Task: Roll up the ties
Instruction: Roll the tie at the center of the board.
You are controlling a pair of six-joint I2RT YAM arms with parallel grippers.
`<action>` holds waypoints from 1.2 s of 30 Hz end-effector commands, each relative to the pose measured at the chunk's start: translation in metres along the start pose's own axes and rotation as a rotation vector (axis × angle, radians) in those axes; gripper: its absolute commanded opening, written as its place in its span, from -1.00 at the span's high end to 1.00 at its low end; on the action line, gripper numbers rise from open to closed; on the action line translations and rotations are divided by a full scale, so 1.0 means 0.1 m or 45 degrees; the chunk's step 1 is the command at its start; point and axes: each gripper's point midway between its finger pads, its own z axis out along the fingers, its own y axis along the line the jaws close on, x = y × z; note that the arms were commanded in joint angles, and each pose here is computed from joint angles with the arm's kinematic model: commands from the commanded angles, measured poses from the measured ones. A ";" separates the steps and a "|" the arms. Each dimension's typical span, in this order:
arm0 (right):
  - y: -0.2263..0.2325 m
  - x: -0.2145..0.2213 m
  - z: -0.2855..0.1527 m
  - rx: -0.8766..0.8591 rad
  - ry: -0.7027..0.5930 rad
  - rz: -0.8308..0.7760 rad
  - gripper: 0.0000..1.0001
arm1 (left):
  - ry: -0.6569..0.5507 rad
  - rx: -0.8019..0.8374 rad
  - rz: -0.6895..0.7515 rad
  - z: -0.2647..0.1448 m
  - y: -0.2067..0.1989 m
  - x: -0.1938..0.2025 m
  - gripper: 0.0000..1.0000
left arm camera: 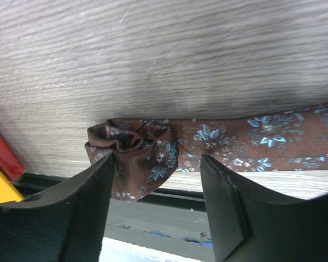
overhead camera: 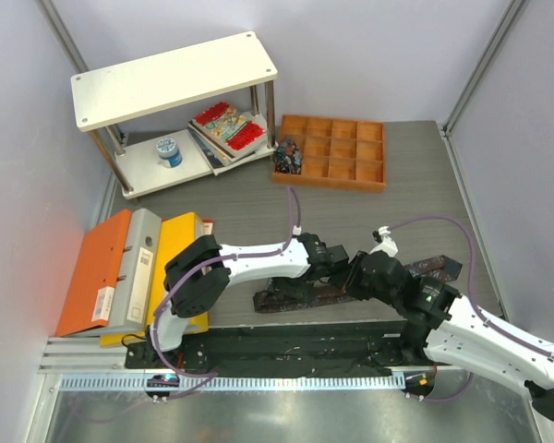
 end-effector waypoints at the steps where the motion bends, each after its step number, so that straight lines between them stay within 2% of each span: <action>1: 0.04 -0.02 -0.07 -0.033 -0.012 0.026 0.81 | -0.045 0.037 -0.020 -0.18 -0.02 -0.09 -0.35; 8: 0.18 0.09 -0.11 -0.095 0.023 0.011 0.82 | -0.110 0.123 -0.043 -0.38 0.07 -0.17 -0.39; 12: 0.19 0.29 0.02 -0.045 0.076 -0.044 0.82 | -0.156 0.112 -0.087 -0.48 0.37 -0.27 -0.38; 17: 0.28 0.64 0.15 -0.030 0.140 -0.124 0.79 | -0.173 0.132 -0.180 -0.45 0.78 -0.46 -0.04; 20: 0.36 0.90 0.27 -0.020 0.182 -0.179 0.74 | -0.140 0.139 -0.198 -0.28 0.95 -0.58 0.21; 22: 0.40 1.05 0.40 0.016 0.189 -0.227 0.72 | -0.126 0.145 -0.176 -0.17 1.01 -0.66 0.29; 26: 0.48 1.29 0.60 0.050 0.231 -0.311 0.71 | -0.086 0.197 -0.065 -0.02 0.82 -0.75 0.40; 30: 0.60 1.38 0.76 0.050 0.230 -0.343 0.71 | 0.037 0.169 0.022 0.25 0.67 -0.67 0.48; 36: 0.66 1.42 0.93 0.081 0.209 -0.385 0.70 | 0.135 0.279 0.015 0.43 0.44 -0.51 0.51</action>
